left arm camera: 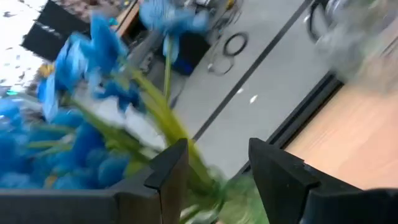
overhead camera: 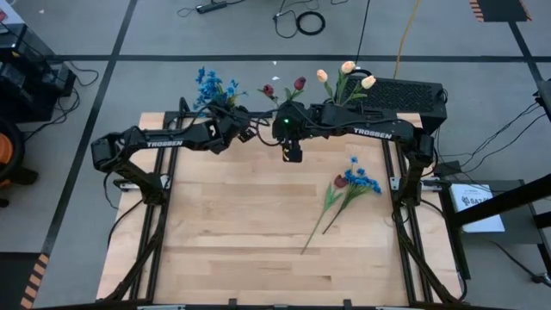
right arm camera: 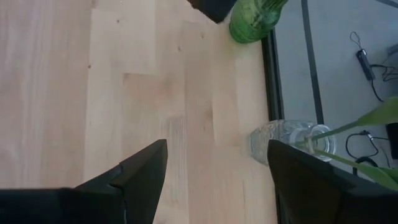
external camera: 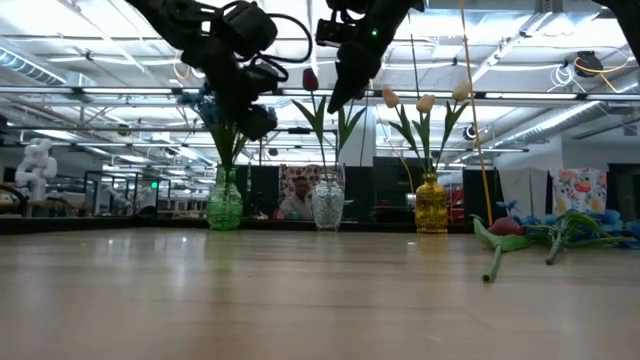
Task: Sort flowers into vase by color
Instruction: Put the left blue flowers into the green vase, then put the red tulip into the transparent vase
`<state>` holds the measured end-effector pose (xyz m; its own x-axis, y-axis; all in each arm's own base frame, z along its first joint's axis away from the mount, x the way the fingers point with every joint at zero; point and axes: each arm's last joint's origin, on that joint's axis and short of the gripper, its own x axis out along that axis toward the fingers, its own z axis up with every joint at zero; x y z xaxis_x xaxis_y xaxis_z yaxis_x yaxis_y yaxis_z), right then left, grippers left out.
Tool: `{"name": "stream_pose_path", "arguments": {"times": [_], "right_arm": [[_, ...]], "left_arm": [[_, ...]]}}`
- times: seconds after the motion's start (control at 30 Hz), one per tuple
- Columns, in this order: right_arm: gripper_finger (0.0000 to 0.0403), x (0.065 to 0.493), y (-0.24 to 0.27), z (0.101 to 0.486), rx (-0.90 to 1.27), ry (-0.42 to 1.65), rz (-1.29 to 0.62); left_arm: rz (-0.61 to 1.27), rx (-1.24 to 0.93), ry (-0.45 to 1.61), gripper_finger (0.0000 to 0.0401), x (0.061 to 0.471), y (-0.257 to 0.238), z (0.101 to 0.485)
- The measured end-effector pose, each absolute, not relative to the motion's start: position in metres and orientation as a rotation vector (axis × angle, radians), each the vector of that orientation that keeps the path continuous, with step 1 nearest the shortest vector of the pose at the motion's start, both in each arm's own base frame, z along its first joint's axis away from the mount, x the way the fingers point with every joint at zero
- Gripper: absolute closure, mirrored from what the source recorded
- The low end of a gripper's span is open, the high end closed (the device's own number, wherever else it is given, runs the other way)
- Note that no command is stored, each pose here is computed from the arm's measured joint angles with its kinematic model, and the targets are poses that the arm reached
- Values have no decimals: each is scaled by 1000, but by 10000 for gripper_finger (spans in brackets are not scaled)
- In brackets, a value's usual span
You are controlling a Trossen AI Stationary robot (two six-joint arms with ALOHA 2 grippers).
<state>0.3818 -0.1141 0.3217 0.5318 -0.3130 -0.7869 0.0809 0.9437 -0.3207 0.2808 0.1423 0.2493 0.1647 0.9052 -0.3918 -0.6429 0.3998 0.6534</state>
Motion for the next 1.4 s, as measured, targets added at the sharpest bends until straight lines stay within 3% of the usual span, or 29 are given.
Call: {"name": "stream_pose_path", "arguments": {"times": [0.3, 0.93, 1.2, 1.4], "right_arm": [[133, 382, -113, 322, -259, 985, -235], [133, 382, -113, 321, -254, 990, -233], [133, 383, -109, 321, -259, 989, -223], [133, 384, -104, 321, -268, 985, -194]], "left_arm": [[1294, 479, 922, 225, 277, 133, 248], [1418, 596, 951, 225, 266, 111, 262], [1471, 539, 915, 225, 242, 104, 276], [1391, 357, 727, 225, 229, 87, 298]]}}
